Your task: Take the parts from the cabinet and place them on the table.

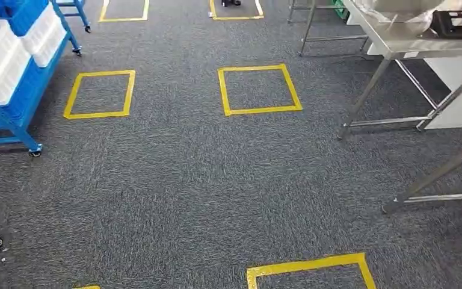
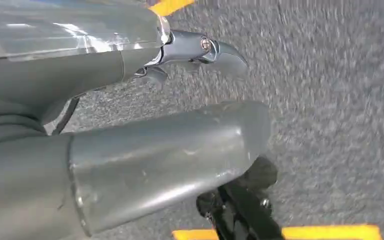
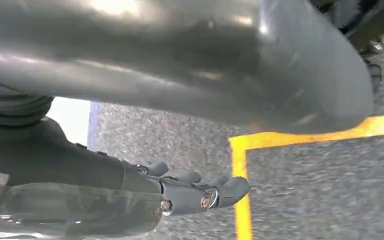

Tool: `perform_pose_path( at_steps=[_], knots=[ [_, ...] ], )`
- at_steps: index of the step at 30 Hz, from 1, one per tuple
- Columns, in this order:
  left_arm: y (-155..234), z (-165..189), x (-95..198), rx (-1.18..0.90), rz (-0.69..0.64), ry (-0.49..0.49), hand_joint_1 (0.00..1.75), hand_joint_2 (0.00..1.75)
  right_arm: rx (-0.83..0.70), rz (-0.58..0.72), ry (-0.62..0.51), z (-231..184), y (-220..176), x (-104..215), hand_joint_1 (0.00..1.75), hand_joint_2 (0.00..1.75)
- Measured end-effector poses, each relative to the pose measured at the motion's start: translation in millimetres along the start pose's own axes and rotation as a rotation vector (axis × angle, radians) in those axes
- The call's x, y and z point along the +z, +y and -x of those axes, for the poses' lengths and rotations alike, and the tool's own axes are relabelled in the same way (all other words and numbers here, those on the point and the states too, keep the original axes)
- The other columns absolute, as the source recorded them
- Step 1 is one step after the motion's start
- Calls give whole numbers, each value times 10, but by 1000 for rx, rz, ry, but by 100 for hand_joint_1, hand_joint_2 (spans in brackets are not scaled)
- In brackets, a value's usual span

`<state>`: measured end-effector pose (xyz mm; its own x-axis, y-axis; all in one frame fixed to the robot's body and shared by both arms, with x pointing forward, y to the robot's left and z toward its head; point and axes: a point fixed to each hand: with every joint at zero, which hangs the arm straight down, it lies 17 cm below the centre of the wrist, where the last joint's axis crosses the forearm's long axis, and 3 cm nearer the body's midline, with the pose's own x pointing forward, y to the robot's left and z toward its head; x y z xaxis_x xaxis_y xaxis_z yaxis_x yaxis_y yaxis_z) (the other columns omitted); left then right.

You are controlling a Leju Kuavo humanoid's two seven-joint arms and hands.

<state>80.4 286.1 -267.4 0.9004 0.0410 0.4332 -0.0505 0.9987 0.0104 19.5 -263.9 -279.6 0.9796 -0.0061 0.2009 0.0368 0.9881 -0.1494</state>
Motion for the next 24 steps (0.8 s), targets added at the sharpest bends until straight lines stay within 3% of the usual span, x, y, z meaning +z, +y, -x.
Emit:
perform_pose_path(
  at_steps=[24],
  knots=[
    [176,87,25,-11,-23,13,0,0,-30,-18,-23,-78,125,21,0,0]
  ],
)
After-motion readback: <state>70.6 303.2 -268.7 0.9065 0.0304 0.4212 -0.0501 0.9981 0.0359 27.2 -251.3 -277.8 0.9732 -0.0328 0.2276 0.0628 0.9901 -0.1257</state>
